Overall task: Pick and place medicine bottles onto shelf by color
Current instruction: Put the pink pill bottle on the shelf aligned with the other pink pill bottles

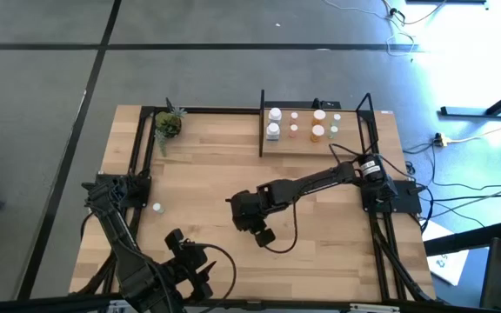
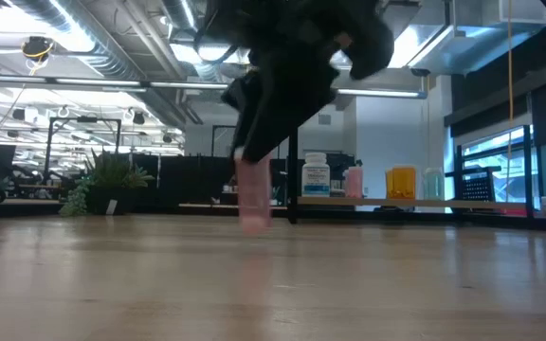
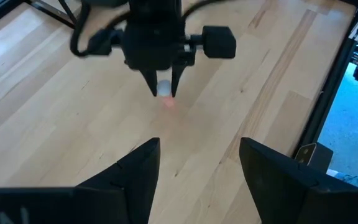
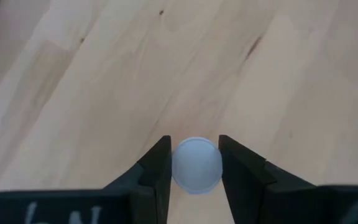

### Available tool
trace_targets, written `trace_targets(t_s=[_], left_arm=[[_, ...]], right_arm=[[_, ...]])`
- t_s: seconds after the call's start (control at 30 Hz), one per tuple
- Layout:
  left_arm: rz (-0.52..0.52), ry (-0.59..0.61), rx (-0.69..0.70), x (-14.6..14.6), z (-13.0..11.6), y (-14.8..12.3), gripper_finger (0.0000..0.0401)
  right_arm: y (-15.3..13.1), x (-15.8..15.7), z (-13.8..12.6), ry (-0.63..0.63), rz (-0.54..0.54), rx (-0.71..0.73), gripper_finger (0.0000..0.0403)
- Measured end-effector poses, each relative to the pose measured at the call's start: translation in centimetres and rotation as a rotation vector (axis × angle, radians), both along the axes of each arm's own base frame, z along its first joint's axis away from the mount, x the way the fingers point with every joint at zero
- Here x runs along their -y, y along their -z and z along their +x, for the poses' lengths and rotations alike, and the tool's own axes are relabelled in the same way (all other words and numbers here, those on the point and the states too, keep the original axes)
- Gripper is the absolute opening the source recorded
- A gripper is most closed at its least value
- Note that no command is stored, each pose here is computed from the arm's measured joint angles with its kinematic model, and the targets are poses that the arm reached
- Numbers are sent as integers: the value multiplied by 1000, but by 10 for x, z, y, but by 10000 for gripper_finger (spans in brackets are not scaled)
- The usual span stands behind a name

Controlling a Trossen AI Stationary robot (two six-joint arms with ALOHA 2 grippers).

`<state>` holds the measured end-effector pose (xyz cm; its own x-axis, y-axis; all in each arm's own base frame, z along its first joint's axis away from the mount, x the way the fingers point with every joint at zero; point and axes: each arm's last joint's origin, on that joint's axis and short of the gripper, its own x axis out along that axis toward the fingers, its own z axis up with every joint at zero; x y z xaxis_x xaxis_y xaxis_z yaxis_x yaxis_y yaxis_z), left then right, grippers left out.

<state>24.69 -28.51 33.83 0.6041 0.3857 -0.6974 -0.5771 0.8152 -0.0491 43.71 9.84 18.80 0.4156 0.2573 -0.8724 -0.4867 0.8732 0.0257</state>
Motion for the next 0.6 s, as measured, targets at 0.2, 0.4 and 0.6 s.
trace_targets(t_s=[0.2,0.4,0.6], left_arm=[[22,-10,22,-3,3,-1,214],[98,23,2,-11,12,-1,214],[162,56,-40,-26,23,-6,214]], right_arm=[[-30,4,-17,125,36,-56,123],[-67,9,-35,298,71,-46,116],[-105,19,-65,448,13,-37,119]])
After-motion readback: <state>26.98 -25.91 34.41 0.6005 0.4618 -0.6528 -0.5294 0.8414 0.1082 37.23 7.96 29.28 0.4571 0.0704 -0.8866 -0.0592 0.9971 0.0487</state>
